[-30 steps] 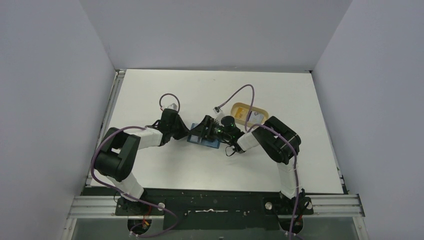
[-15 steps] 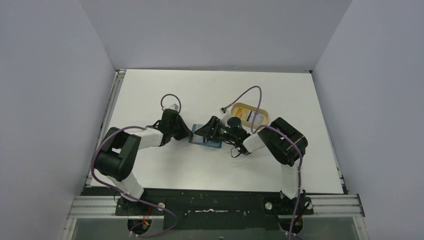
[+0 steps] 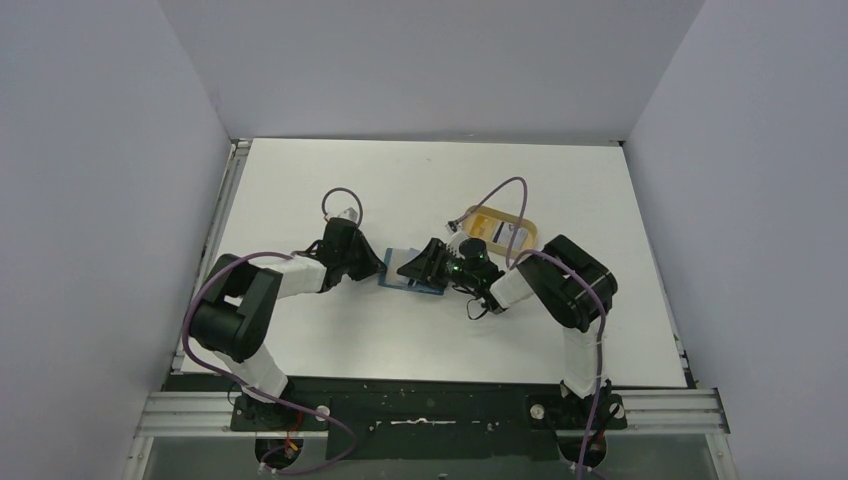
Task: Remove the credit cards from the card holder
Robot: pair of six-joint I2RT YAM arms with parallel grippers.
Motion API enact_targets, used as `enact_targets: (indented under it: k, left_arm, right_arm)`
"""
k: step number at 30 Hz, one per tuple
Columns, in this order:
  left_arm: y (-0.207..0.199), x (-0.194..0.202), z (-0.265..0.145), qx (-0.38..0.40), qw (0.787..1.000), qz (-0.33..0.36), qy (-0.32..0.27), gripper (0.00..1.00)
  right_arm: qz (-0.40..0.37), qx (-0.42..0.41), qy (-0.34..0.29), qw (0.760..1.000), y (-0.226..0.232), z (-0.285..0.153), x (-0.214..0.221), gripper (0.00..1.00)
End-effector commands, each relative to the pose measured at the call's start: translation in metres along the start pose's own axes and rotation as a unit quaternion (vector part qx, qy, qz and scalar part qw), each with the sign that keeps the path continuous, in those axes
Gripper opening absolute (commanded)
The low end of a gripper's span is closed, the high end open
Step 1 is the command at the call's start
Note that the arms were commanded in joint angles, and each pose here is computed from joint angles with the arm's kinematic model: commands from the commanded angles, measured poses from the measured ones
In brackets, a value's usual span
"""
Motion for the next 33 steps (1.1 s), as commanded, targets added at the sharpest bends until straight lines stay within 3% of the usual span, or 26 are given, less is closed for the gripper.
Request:
enact_targets:
  k: [1,9,20,24,26,33]
  left_arm:
    - [0.017,0.014,0.004,-0.043,0.999,0.006,0.033,0.0]
    - [0.018,0.015,0.006,-0.043,0.998,0.007,0.036,0.0]
    - [0.018,0.016,0.006,-0.044,0.998,0.008,0.038,0.0]
    - [0.018,0.015,0.006,-0.043,0.998,0.008,0.039,0.0]
    - [0.018,0.015,0.006,-0.043,0.998,0.008,0.039,0.0]
    - [0.016,0.012,0.003,-0.044,0.998,0.02,0.036,0.0]
  right_arm:
    - [-0.012,0.009,-0.023,1.0,-0.01,-0.004,-0.004,0.46]
    - [0.009,0.031,-0.033,0.999,-0.033,-0.011,-0.001,0.24]
    - [0.016,0.043,-0.027,0.999,-0.042,-0.019,0.004,0.19]
    - [0.014,0.051,-0.015,0.998,-0.044,-0.024,0.006,0.06]
    - [0.008,0.059,-0.003,0.998,-0.042,-0.026,0.007,0.0]
    - [-0.081,0.064,0.05,0.993,0.011,-0.046,-0.023,0.0]
Point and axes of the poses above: each gripper's point midway between its finger pads, its own z axis out along the fingers, its own y axis along the line the jaws close on, x = y × z, the point moved 9 cm from there along -z, back along the fingers, and after that the axes turned 3 degrees about -z, right-handed, at the moved point
